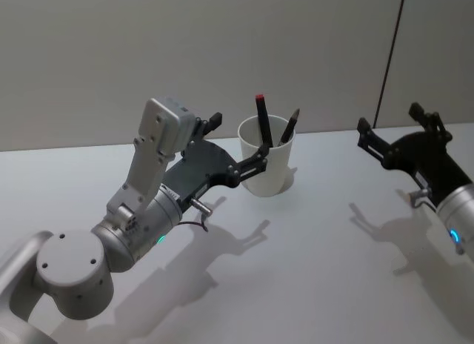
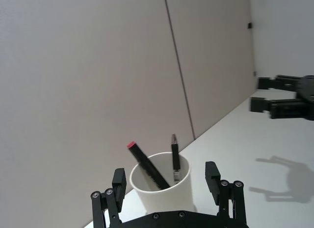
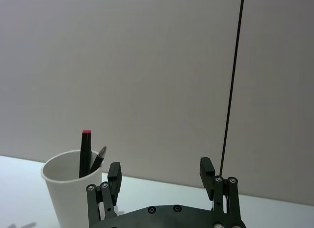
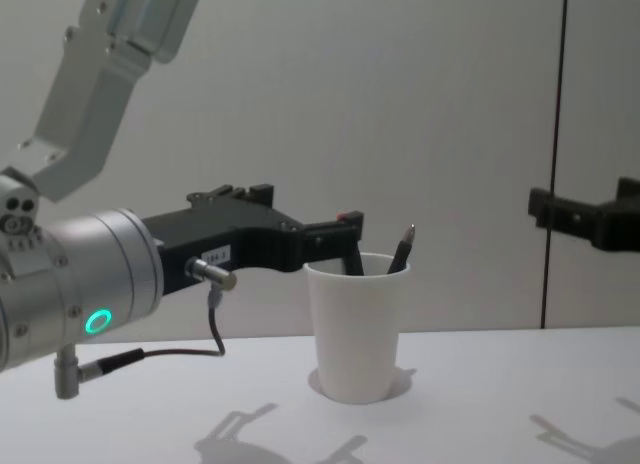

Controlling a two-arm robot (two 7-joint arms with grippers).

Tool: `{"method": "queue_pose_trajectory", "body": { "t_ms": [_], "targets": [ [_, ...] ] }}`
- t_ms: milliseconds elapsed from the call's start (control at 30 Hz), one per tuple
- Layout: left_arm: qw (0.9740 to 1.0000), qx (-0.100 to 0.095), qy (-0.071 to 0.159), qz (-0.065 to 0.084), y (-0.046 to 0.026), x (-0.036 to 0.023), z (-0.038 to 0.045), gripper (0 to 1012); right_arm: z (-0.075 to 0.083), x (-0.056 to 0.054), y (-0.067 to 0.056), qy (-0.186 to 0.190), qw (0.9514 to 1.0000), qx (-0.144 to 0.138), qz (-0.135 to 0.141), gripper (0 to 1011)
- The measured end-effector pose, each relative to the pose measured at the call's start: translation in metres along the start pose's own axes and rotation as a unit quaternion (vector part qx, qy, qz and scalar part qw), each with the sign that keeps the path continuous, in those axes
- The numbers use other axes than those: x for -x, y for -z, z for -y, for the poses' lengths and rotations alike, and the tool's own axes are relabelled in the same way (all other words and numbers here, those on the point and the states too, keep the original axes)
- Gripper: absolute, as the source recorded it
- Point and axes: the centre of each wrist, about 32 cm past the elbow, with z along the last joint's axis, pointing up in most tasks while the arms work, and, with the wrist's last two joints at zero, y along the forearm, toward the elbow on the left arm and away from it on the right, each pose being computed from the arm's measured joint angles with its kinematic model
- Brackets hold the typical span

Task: Place the pen into the pen holder.

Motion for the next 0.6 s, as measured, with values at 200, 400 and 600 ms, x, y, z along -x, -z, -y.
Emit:
{"method": "queue_pose_trajectory", "body": {
  "t_ms": [200,400,600],
  "targets": [
    [0.9992,-0.003,-0.037,0.013,0.0042,0.0059,0.0014,1001,0.018,0.005,0.003,0.000,0.9999,0.017,0.000,1001],
    [0.9975,-0.005,-0.067,0.024,0.0076,0.0109,0.0025,1001,0.030,0.008,0.004,0.000,0.9996,0.028,0.001,1002],
    [0.9958,-0.005,-0.085,0.032,0.0096,0.0139,0.0031,1001,0.035,0.010,0.005,0.000,0.9994,0.033,0.001,1001]
  ]
}}
